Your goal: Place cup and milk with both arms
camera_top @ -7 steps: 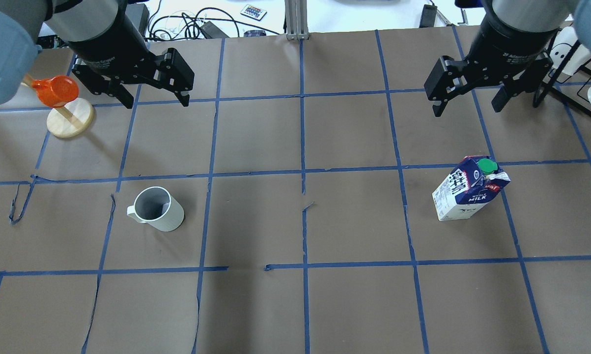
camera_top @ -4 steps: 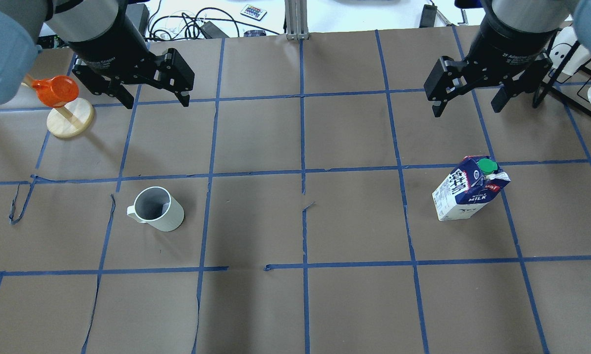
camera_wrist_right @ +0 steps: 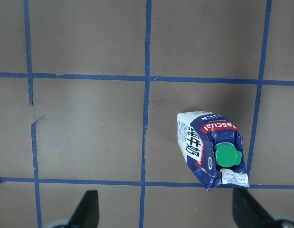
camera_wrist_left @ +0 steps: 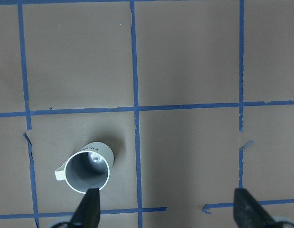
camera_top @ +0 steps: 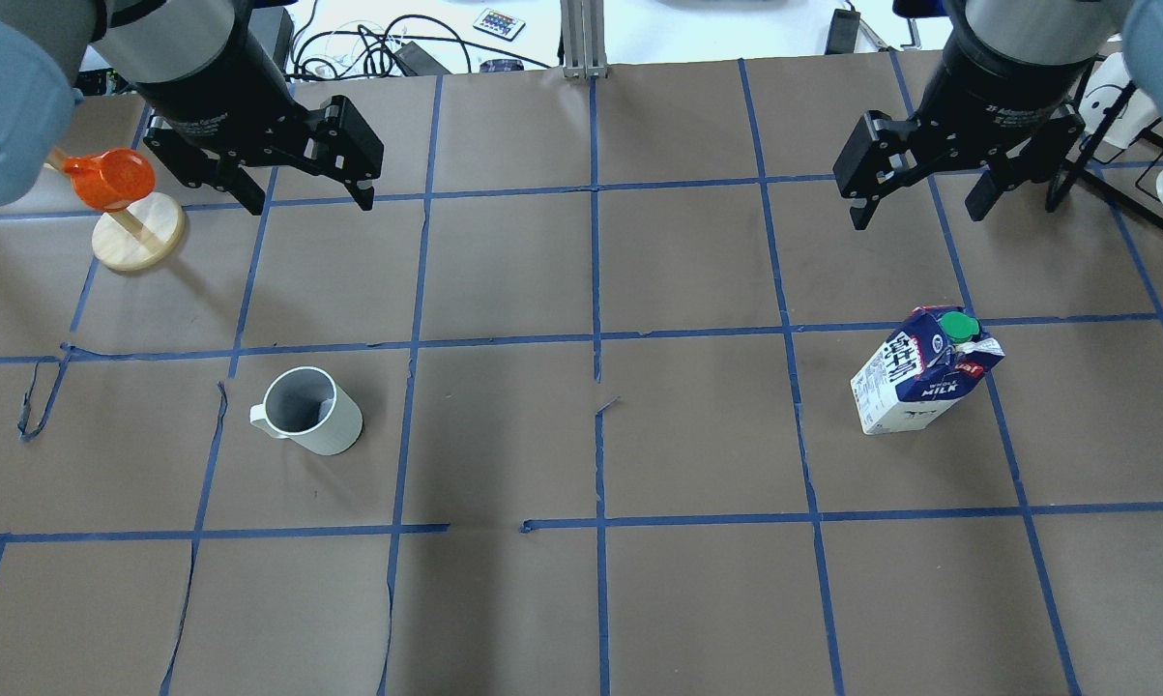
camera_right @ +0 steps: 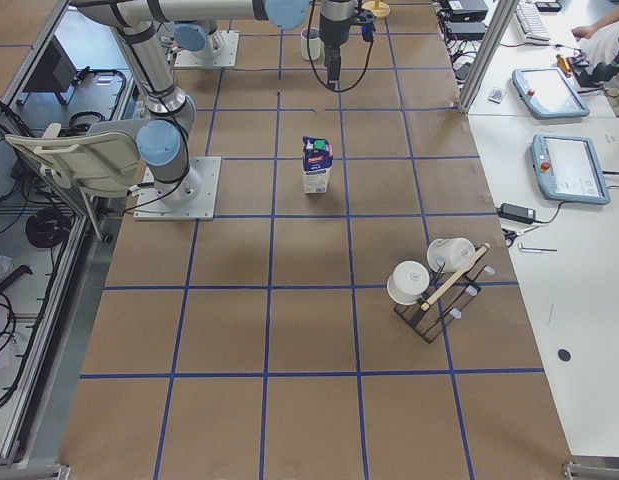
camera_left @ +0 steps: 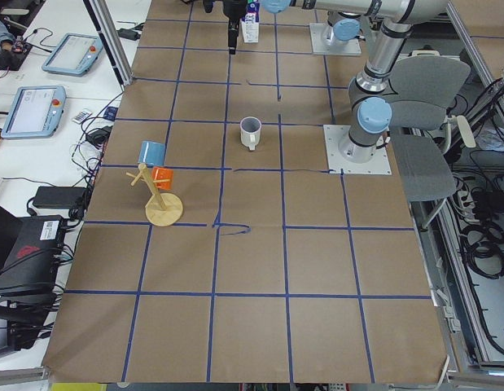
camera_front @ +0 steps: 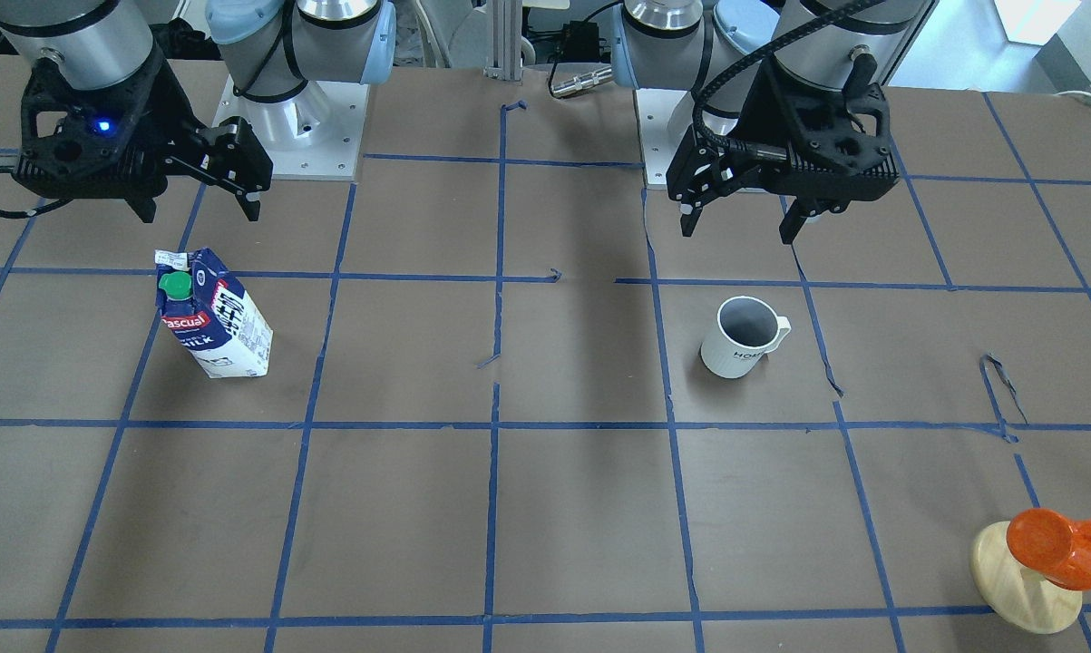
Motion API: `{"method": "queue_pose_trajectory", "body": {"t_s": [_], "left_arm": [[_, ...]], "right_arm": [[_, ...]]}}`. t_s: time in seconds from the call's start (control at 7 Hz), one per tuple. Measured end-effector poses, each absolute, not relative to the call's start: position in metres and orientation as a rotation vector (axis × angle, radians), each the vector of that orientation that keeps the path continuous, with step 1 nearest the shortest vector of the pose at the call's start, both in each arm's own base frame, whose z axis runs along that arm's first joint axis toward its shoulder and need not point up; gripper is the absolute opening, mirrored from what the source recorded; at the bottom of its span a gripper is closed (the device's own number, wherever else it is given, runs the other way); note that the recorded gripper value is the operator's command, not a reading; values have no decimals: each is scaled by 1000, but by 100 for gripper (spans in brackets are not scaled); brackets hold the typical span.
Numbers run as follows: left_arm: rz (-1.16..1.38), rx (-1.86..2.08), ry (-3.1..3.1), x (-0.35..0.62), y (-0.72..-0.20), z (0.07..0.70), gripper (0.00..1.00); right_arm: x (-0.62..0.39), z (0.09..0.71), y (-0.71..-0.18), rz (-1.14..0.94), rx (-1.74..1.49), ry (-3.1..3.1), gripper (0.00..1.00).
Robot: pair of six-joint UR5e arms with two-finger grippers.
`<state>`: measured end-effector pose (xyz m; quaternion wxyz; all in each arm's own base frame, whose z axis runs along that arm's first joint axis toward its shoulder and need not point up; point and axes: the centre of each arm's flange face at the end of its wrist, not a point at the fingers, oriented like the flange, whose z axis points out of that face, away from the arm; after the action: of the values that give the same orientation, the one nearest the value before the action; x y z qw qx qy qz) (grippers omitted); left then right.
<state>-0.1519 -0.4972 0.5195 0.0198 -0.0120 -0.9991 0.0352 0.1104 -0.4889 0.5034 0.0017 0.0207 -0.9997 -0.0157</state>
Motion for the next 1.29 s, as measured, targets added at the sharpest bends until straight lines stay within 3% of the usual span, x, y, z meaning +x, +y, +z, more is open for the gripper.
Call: {"method": "queue_pose_trajectory", "body": {"t_s": [1.29], "left_arm": [[92, -31, -3102, -151, -496, 519, 100]], "right_arm": [[3, 415, -519, -158, 139, -3154, 100]]}}
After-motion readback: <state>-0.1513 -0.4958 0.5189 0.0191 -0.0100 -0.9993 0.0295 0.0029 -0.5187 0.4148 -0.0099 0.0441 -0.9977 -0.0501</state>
